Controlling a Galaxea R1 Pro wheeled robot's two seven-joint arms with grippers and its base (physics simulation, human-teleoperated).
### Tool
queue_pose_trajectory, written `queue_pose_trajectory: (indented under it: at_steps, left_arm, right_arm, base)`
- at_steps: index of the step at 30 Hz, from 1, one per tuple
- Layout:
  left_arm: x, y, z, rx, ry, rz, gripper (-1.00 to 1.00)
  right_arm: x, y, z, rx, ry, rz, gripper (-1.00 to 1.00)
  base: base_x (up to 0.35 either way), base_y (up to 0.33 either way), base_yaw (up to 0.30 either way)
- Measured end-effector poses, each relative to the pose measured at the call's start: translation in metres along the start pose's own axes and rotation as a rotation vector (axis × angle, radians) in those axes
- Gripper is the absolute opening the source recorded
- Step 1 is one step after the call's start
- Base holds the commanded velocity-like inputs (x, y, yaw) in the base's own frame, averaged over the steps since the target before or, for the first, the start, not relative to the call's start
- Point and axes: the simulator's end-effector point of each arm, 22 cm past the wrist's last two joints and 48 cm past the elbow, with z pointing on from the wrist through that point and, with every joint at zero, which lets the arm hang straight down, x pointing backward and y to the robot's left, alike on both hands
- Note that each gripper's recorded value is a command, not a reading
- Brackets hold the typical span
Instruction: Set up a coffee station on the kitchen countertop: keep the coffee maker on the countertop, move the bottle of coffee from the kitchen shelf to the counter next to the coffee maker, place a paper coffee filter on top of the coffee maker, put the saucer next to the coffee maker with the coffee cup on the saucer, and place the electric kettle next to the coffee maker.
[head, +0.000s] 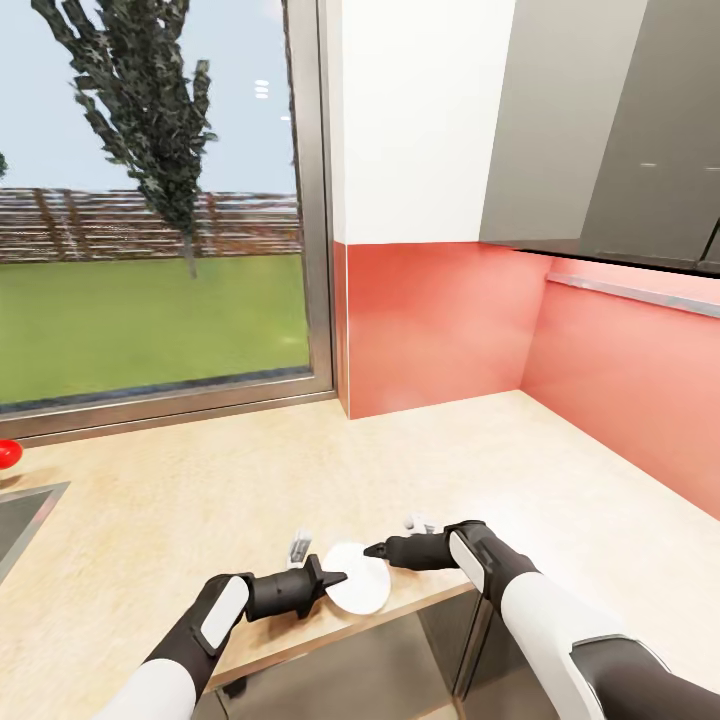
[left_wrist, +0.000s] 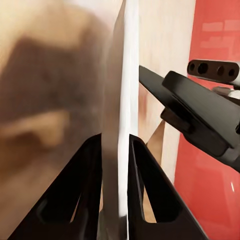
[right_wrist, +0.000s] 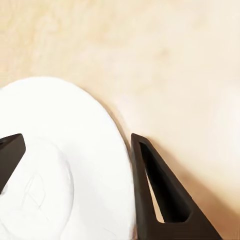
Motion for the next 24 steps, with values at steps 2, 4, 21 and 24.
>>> queue_pose_trajectory:
  at_steps: [2,4,21,24]
  left_arm:
    - [-0.001,0.000,0.000,-0.003,0.001,0.004,-1.00]
    - [-0.003,0.000,-0.002,-0.006,0.003,0.007,-1.00]
    - [-0.056,-0.042,-0.069,0.123,-0.039,0.079,-1.00]
    - [-0.057,-0.045,-0.071,0.137,-0.041,0.085,-1.00]
  right_arm:
    - [0.000,0.001,0.000,-0.003,0.000,0.002,1.00]
    - [0.001,0.001,0.001,-0.006,-0.001,0.011,1.00]
    - [-0.145,0.034,-0.084,0.013,-0.320,-0.254,1.00]
    - [-0.151,0.036,-0.090,0.014,-0.335,-0.270,1.00]
  base:
    - [0.000,0.000,0.000]
    - [0.000,0.000,0.000]
    - [0.000,0.000,0.000]
    - [-0.003,0.000,0.000]
